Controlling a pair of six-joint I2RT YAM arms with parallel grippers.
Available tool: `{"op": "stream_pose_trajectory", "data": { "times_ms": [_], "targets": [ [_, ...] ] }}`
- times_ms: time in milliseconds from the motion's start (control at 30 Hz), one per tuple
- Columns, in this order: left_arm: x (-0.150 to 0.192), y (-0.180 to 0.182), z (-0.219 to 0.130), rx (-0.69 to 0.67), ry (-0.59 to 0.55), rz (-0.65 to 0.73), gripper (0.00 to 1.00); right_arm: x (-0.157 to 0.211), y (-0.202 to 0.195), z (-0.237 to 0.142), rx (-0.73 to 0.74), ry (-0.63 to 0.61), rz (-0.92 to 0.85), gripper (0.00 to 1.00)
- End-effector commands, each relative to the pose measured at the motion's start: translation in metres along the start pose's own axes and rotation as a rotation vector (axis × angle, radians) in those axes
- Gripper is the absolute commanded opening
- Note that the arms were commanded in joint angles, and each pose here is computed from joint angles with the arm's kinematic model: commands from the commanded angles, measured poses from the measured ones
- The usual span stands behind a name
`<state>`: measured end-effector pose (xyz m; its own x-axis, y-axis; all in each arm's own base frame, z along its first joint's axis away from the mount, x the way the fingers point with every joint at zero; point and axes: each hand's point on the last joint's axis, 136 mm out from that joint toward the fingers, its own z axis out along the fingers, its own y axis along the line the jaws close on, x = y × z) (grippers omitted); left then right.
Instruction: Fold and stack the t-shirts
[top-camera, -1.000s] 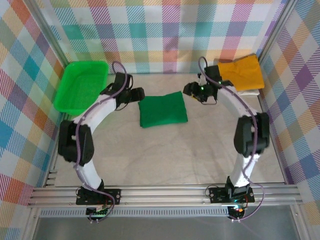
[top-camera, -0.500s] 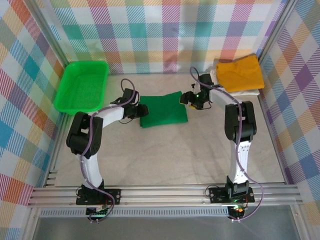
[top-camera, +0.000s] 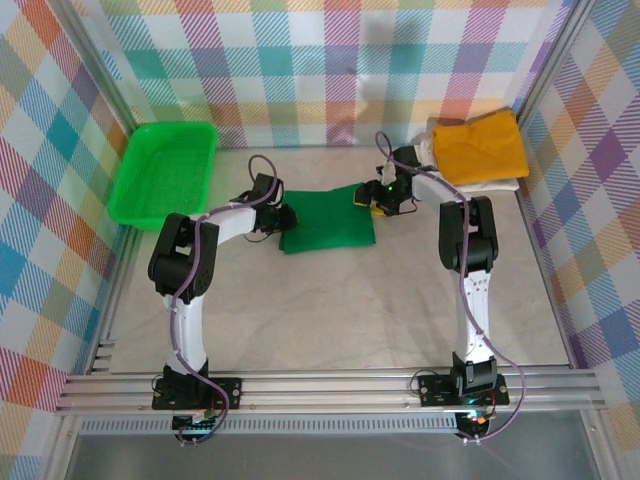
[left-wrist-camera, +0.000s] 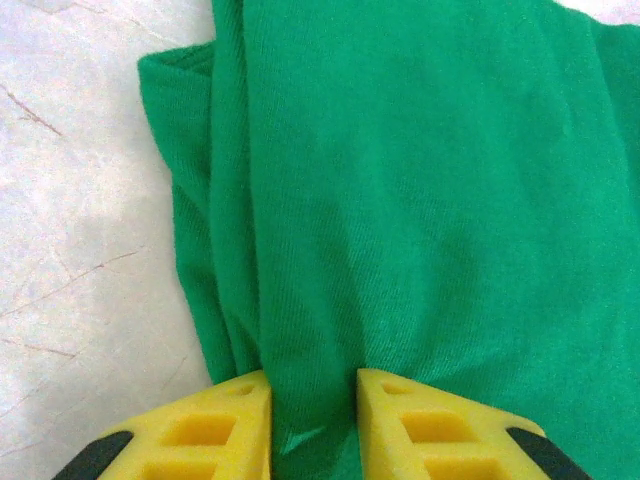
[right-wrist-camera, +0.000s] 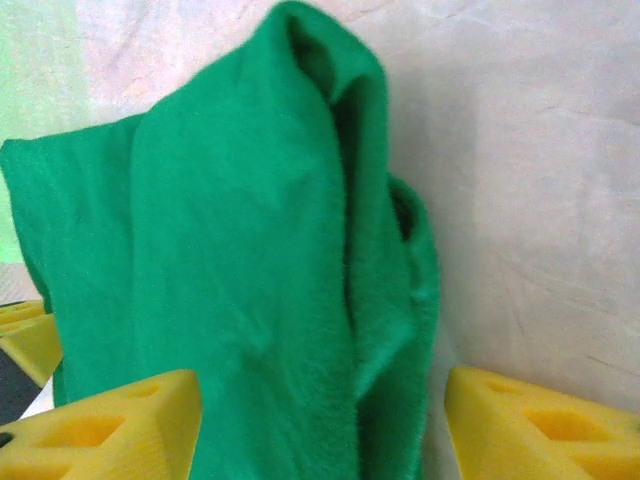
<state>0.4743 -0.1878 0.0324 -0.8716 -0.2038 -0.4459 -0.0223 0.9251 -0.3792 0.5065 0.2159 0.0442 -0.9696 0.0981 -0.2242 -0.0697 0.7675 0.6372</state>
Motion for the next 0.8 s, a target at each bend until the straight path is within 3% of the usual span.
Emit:
{"op": "stream_pose_trajectory", "data": {
  "times_ms": [0,200,367,467,533,767],
  "targets": [
    [0.009,0.003,0.012,-0.009,0.026,-0.01,0.27,0.022,0.016,0.022,-0.078,0.086,0.003,0.63],
    [0.012,0.003,0.015,-0.007,0.033,-0.014,0.25,0.034,0.039,0.042,-0.137,0.116,0.003,0.48],
    [0.008,0.003,0.007,-0.013,0.009,-0.019,0.25,0.028,0.042,0.044,-0.136,0.088,0.016,0.21],
    [-0.003,0.001,-0.008,-0.023,-0.044,-0.025,0.41,0.02,0.041,0.036,-0.096,0.055,0.0,0.03],
    [-0.012,0.003,-0.027,-0.046,-0.106,-0.041,0.6,0.012,0.037,0.028,-0.056,0.032,-0.018,0.0],
    [-0.033,-0.004,-0.126,-0.025,-0.358,-0.104,0.7,-0.022,0.005,-0.021,0.125,-0.004,-0.12,0.0]
  ]
}}
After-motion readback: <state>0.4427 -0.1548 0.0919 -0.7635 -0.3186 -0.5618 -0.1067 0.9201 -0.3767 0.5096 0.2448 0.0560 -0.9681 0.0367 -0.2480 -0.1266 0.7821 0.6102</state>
